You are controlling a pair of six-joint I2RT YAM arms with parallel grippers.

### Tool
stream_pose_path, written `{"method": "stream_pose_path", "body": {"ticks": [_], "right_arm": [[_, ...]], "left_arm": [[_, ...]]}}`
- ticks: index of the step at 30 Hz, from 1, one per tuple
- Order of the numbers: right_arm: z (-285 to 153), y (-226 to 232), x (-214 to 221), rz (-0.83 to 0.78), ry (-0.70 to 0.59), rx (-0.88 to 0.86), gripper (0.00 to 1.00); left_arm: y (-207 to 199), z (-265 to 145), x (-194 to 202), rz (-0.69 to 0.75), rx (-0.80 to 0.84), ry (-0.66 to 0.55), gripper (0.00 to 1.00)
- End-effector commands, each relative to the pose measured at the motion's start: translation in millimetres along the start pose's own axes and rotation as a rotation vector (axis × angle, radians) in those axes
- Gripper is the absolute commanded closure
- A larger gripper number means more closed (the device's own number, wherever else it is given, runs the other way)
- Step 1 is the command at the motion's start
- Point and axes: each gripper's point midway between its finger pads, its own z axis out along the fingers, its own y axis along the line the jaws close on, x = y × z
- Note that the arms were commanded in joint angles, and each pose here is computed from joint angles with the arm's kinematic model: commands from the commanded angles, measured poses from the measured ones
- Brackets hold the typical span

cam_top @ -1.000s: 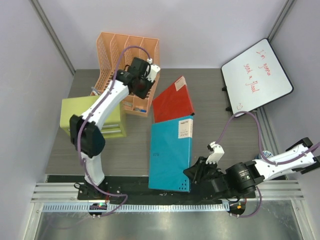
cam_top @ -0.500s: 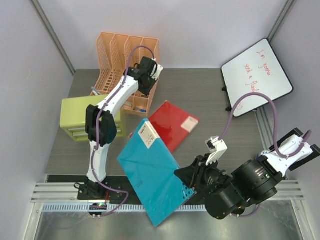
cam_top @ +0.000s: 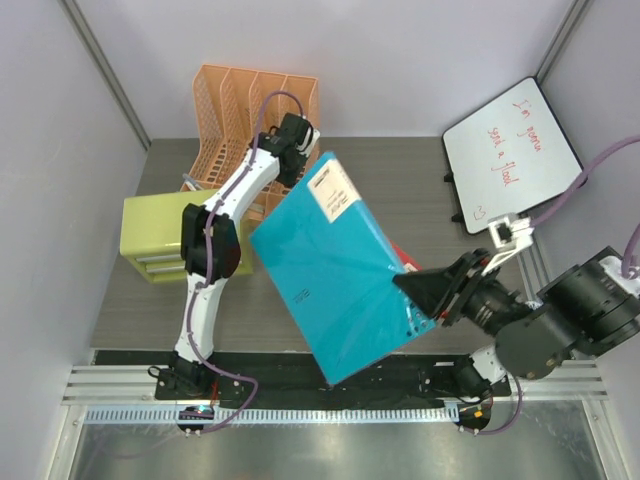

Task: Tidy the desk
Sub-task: Pick up the folder from the corner of the board, then move the storage box to the center of the board.

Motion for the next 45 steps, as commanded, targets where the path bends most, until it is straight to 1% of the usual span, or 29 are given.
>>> {"method": "stream_pose_path", "body": {"ticks": [1,2,4,6,7,8,12,16,20,21,23,24,27,29,32,33,34,35,36,37,38,39,40,41,43,44,45], "right_arm": [[-9,-37,-91,-0.184,-0.247,0.083,0.99],[-10,-30,-99,-0.117,-0.259,0.087,0.99],[-16,-46,-120,-0.119,-0.281,0.139,0.99],[-19,-50,-121,-0.184,-0.248,0.187,0.99],[-22,-61,-127,-0.165,-0.231,0.187,0.99],[-22,-61,-124,-0.158,-0.210,0.180,0.99],[-23,-74,-129,-0.123,-0.223,0.185,0.99],[-25,-81,-139,-0.122,-0.251,0.198,0.99],[-29,-87,-151,-0.117,-0.286,0.199,0.99],[-30,-90,-155,-0.115,-0.294,0.204,0.99],[-33,-93,-162,-0.122,-0.308,0.209,0.99],[-35,-96,-166,-0.121,-0.323,0.224,0.99],[-39,-100,-176,-0.131,-0.352,0.236,0.99],[-41,-102,-180,-0.137,-0.364,0.243,0.99],[-43,-104,-184,-0.143,-0.380,0.252,0.99],[-44,-104,-186,-0.146,-0.386,0.251,0.99],[-45,-105,-188,-0.128,-0.395,0.250,0.99],[-45,-106,-188,-0.128,-0.399,0.251,0.99],[-45,-105,-189,-0.130,-0.405,0.250,0.99],[-47,-106,-192,-0.119,-0.419,0.249,0.99],[-47,-105,-194,-0.113,-0.428,0.243,0.99],[-47,-104,-195,-0.113,-0.435,0.240,0.99],[-47,-102,-196,-0.109,-0.446,0.229,0.99],[-47,-101,-197,-0.108,-0.455,0.225,0.99],[-47,-98,-198,-0.112,-0.471,0.209,0.99],[-45,-96,-198,-0.120,-0.476,0.205,0.99],[-44,-95,-196,-0.132,-0.485,0.207,0.99]], "left_arm": [[7,12,-3,-0.029,-0.043,0.012,0.73],[4,13,-7,-0.027,-0.033,0.005,0.73],[-10,25,-2,0.005,-0.014,0.033,0.73],[-21,29,-5,0.026,0.001,0.027,0.73],[-35,29,-7,0.049,0.022,0.021,0.73],[-42,35,-6,0.065,0.031,0.027,0.73],[-76,38,-17,0.108,0.078,0.003,0.72],[-122,34,-17,0.158,0.144,-0.005,0.72],[-170,13,-22,0.194,0.233,-0.038,0.72],[-189,-1,-25,0.217,0.264,-0.061,0.72],[-207,-17,-31,0.229,0.297,-0.090,0.72],[-222,-32,-35,0.243,0.325,-0.118,0.72],[-241,-59,-54,0.243,0.348,-0.200,0.71],[-239,-77,-74,0.209,0.355,-0.265,0.70],[-226,-92,-97,0.154,0.334,-0.340,0.69],[-216,-93,-101,0.128,0.318,-0.351,0.68],[-204,-102,-112,0.105,0.306,-0.390,0.68],[-195,-107,-117,0.059,0.302,-0.401,0.67],[-174,-103,-121,-0.003,0.285,-0.404,0.67],[-158,-114,-127,-0.040,0.284,-0.428,0.67],[-146,-116,-129,-0.070,0.283,-0.433,0.67],[-122,-108,-127,-0.112,0.260,-0.421,0.67],[-109,-110,-128,-0.139,0.250,-0.426,0.67],[-84,-119,-129,-0.169,0.231,-0.441,0.67],[-67,-114,-118,-0.196,0.215,-0.416,0.67],[-48,-123,-116,-0.221,0.197,-0.430,0.67],[-40,-125,-115,-0.233,0.192,-0.436,0.67]]}}
